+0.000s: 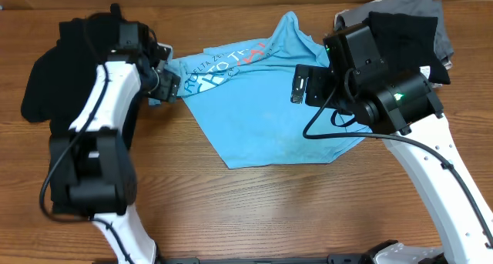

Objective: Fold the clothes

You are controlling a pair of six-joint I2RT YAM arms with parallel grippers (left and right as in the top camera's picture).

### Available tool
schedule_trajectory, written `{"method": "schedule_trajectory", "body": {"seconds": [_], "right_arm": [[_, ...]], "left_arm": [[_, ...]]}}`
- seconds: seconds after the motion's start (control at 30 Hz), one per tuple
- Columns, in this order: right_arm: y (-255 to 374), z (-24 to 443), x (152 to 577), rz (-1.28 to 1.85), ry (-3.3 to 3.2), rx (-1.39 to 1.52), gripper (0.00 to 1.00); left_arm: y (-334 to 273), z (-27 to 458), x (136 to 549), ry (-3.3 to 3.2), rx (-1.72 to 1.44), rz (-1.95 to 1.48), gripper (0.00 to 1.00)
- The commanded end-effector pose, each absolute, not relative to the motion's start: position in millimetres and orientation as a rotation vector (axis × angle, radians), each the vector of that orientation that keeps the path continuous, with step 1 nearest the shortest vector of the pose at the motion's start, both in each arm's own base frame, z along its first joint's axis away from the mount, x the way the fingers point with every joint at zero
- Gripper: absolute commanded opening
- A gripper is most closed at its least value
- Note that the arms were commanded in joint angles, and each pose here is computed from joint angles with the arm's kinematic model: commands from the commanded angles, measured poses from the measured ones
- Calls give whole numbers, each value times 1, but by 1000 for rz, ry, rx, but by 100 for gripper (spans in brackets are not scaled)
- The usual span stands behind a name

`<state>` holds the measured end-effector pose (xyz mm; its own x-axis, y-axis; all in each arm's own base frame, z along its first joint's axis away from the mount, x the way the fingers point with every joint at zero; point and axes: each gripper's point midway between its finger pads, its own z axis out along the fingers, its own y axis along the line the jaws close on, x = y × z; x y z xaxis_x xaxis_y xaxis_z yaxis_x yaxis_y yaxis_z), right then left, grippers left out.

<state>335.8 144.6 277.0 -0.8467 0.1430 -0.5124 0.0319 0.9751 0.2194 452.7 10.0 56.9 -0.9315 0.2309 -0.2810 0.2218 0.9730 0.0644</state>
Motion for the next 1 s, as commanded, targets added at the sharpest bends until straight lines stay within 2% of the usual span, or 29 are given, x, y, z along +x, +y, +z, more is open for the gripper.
{"method": "schedule_trajectory", "body": {"seconds": [0.0,0.1,0.3,0.37,0.57,0.73,0.87,0.97], "right_arm": [[143,281,336,272,2554,126,100],[144,282,337,275,2547,126,100],[144,282,338,277,2543,126,100],[144,282,338,277,2543,126,100],[144,282,337,277,2545,126,100],[144,280,336,273,2552,126,100],[146,279,335,288,2561,120,100],[149,277,332,306,2577,112,100]], "left_arm": [[16,29,456,2873,351,77,75],[13,11,457,2894,360,65,68],[10,8,462,2878,367,67,61],[11,8,465,2868,364,70,56],[29,8,464,2882,338,186,33],[37,7,456,2916,304,256,4],[36,5,450,2947,237,235,4],[30,24,448,2978,191,208,4]]}}
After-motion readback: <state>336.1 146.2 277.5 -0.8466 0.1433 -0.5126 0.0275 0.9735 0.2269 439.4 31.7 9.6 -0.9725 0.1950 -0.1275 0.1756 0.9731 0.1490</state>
